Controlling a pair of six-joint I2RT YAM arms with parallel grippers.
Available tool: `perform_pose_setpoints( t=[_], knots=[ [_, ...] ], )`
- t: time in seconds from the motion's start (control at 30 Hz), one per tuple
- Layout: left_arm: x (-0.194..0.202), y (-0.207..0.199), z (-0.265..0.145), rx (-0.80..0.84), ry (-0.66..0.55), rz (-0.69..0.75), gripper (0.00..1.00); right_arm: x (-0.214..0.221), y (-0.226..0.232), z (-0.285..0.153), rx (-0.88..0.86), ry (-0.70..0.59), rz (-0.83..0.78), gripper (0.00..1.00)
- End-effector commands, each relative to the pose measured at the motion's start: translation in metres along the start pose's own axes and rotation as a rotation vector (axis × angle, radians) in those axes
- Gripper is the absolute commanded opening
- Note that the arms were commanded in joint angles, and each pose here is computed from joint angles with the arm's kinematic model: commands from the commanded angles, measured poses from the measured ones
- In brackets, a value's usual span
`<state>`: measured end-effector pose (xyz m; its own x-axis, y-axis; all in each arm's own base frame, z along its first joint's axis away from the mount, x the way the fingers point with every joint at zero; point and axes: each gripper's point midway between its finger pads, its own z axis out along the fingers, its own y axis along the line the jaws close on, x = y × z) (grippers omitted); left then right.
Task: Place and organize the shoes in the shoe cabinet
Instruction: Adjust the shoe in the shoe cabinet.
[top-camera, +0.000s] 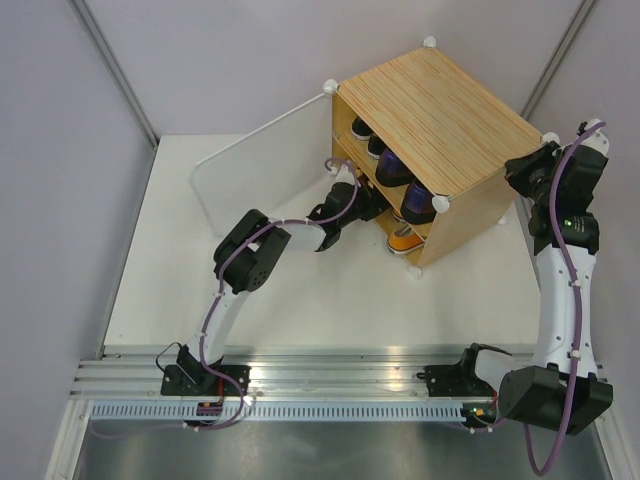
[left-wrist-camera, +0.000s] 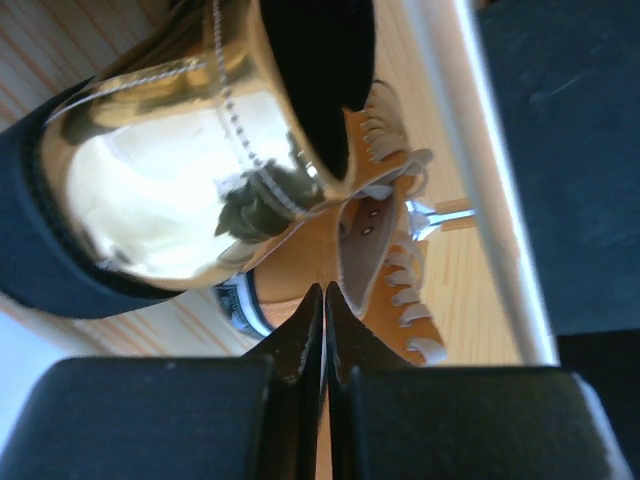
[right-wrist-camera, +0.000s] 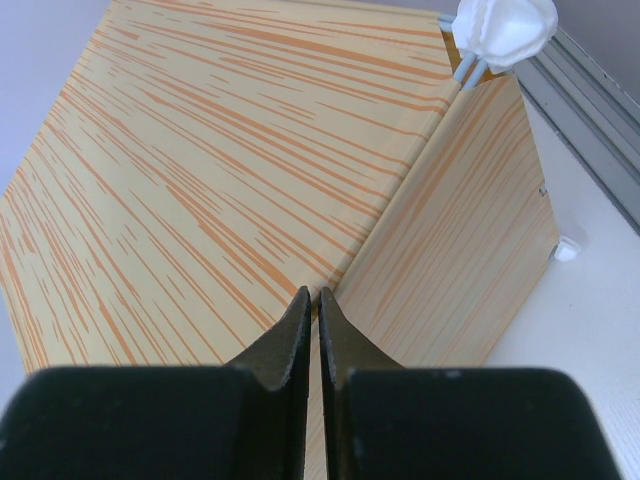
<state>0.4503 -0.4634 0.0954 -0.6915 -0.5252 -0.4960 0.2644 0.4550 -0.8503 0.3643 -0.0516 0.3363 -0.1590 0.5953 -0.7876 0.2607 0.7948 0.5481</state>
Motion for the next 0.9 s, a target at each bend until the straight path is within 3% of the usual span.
perform_pose_setpoints(
  t=[0.0,0.23,0.27,0.3,0.5,0.87],
  knots=[
    [-0.01,-0.014,-0.011,-0.002,-0.004,0.089,0.02,0.031,0.017,0.002,-0.09,0.118,0.005,0.08],
    [-0.013,-0.026,-0.01,0.04,0.01,0.119,0.02,0.03,0.017,0.001,-0.091,0.115,0.002,0.08],
    [-0.011,-0.026,-0.01,0.048,0.021,0.115,0.21,0.029,0.017,0.001,-0.089,0.112,0.002,0.08],
    [-0.009,-0.025,-0.009,0.051,0.027,0.109,0.28,0.029,0.017,0.001,-0.088,0.111,0.002,0.08],
    [-0.004,-0.035,-0.016,0.166,0.001,0.13,0.52,0.031,0.016,0.002,-0.087,0.115,0.001,0.08],
    [0.008,-0.031,0.001,0.173,0.017,0.181,0.55,0.029,0.016,0.002,-0.083,0.11,-0.001,0.08]
  ],
)
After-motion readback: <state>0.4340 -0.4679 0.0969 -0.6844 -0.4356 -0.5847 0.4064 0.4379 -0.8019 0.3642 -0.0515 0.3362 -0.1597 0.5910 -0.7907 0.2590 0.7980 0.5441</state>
